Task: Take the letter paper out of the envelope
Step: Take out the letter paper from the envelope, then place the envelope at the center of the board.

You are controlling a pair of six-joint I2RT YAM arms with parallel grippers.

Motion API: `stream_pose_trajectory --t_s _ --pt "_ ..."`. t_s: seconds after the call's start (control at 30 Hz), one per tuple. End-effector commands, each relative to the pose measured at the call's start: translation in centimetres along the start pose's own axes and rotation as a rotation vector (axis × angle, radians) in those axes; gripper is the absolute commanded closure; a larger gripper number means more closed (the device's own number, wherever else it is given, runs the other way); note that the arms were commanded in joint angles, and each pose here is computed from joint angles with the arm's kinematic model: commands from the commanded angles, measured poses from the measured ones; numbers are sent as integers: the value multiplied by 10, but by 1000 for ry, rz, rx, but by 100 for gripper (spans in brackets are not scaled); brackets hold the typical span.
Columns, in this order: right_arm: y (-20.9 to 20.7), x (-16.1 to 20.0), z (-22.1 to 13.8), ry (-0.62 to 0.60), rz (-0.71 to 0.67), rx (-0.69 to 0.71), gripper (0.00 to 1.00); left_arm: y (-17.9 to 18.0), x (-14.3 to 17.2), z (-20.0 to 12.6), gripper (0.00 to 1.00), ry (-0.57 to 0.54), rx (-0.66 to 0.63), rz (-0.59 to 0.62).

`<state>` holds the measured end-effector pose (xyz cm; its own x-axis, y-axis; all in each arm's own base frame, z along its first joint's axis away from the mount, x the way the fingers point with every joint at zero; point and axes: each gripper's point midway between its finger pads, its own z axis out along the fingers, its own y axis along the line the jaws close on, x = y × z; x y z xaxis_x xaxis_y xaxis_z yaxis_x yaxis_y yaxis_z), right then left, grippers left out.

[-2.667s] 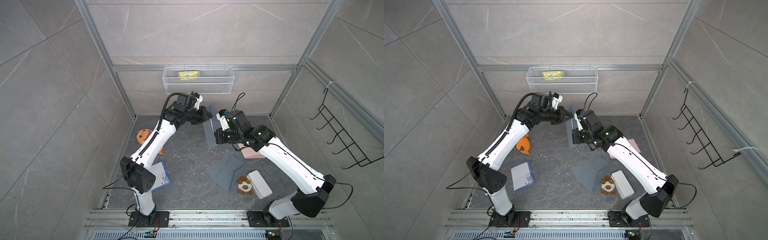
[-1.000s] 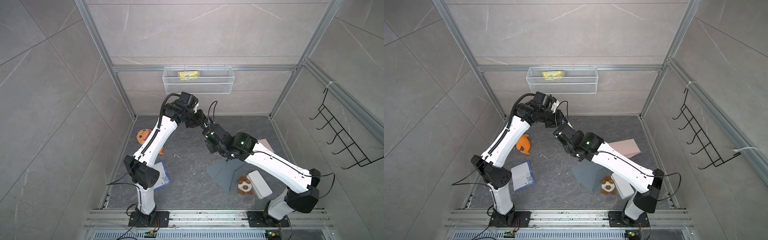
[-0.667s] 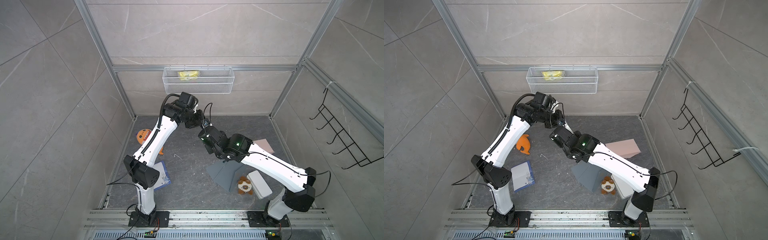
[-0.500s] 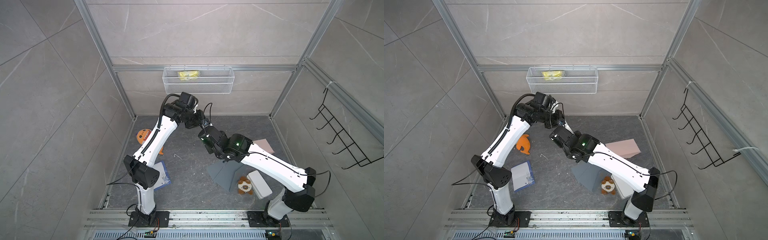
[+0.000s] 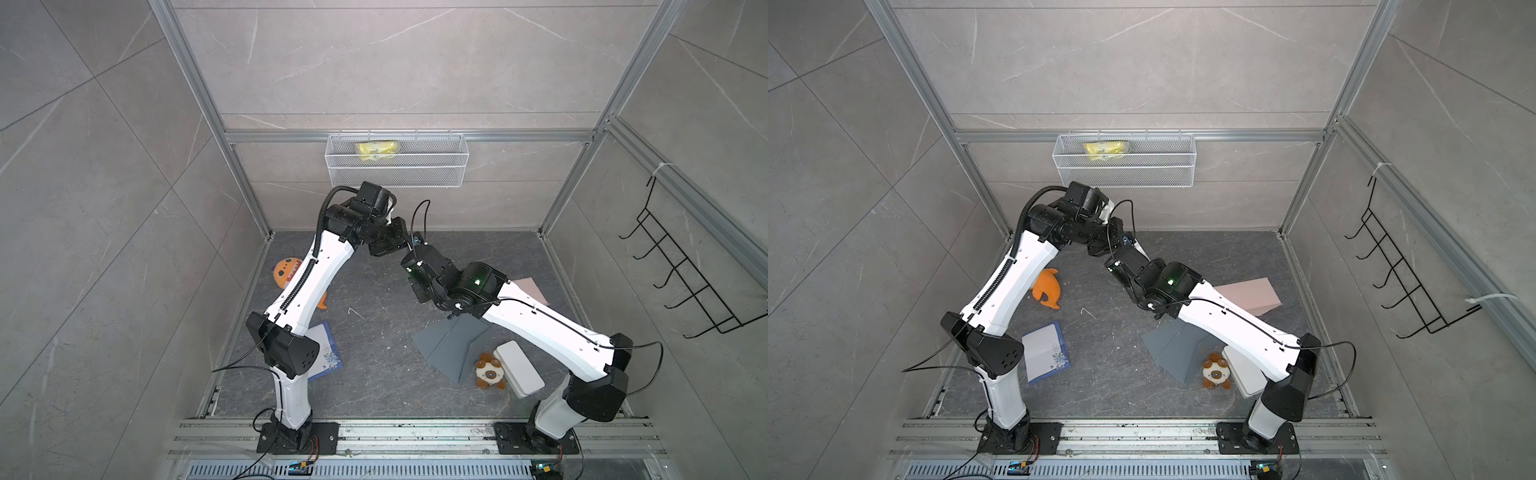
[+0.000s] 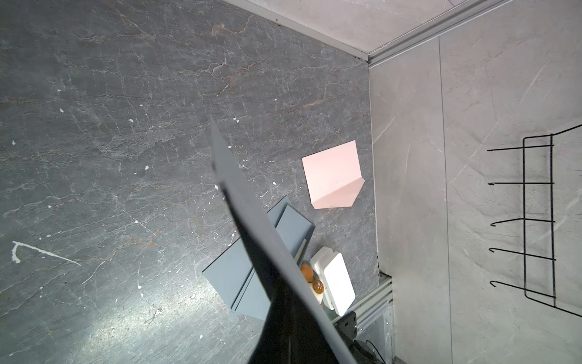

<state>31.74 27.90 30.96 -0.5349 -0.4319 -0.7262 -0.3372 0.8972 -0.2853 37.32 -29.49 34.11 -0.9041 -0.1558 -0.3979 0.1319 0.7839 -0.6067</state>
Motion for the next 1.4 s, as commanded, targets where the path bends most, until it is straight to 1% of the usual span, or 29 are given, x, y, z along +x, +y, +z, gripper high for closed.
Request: stream_pose_trajectory --t_s 0.0,0.23,0.63,0.8,0.97,1.13,1.23,1.27,1.37 --pt "3 5 5 27 19 -22 100 -10 -1 -12 100 -9 20 -22" --pt "1 12 14 70 46 -27 100 -16 -5 -21 100 -30 37 -48" --pt "-20 27 29 138 179 -59 100 -36 -24 -62 100 -145 135 -60" --pt "-33 32 34 152 252 -67 100 -38 -33 -76 100 -182 172 -69" --pt "-46 35 38 158 305 -51 100 -30 -39 -82 100 -204 178 -90" --pt "-66 37 45 150 424 -43 100 -20 -42 -87 100 -218 184 -111" --pt "-81 35 49 121 546 -58 100 -11 -40 -84 100 -210 168 -128" --pt "-87 34 50 102 600 -69 100 -9 -38 -82 100 -205 167 -131" --pt "-112 28 57 11 824 -118 100 -5 -33 -75 100 -197 179 -139"
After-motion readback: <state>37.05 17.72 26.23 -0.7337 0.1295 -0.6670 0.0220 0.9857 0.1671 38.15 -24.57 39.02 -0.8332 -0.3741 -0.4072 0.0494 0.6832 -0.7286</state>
